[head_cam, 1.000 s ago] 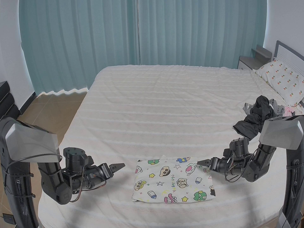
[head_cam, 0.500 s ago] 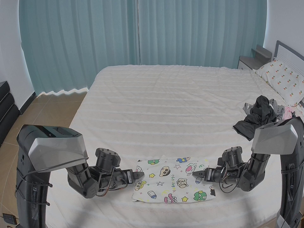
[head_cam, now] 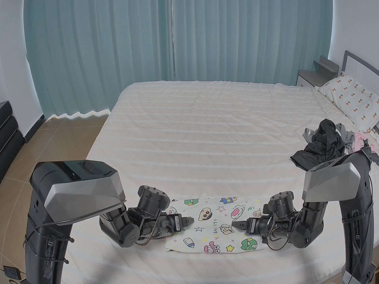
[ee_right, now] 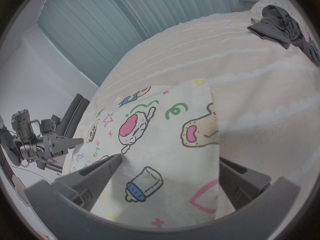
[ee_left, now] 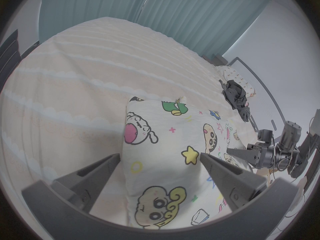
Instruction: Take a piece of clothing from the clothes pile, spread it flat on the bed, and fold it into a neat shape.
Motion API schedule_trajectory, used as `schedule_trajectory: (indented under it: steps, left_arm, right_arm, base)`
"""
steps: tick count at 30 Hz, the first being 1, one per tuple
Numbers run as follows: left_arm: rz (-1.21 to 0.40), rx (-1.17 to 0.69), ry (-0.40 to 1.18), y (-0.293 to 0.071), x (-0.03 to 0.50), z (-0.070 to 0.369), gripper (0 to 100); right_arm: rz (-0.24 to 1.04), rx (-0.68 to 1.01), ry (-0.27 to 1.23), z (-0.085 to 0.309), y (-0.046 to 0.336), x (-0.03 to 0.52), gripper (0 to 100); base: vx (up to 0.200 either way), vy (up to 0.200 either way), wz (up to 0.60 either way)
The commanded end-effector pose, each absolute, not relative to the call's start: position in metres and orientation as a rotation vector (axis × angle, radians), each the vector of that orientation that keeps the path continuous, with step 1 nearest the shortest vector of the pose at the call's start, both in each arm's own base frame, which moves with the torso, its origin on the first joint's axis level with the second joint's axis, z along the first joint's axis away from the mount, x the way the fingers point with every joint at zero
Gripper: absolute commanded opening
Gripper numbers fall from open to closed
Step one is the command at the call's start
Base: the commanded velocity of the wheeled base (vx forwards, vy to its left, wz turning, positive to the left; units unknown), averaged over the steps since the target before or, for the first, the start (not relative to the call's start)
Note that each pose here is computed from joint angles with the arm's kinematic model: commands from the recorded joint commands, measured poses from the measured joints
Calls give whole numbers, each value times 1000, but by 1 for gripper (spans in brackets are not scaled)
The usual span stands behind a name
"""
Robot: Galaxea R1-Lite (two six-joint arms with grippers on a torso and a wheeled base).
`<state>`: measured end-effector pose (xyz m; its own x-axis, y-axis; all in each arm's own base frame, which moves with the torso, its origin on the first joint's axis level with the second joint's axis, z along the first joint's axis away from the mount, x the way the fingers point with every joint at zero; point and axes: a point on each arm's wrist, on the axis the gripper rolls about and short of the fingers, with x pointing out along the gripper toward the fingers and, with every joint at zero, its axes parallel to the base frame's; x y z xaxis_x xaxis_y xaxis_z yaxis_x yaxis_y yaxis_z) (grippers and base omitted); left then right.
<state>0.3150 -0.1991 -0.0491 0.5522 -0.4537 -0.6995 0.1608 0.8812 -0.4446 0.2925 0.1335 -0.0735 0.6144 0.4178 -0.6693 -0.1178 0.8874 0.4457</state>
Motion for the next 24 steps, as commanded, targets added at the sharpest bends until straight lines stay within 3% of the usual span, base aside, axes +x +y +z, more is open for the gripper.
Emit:
schedule_trajectory:
  steps: [1,9,24]
  left_arm:
    - [-379,-368,914,-206,318,-43,0]
    - [-397,-421,923,-218,303,-28,0]
    - [-376,-543,897,-203,282,15,0]
  right_arm:
    - [323,404,851,-73,137,294,0]
    - [341,464,807,-62,135,289,0]
    - [350,549,755,-28,131,278,0]
  base:
    - [0,0,0]
    - [0,0,0]
    - [0,0,0]
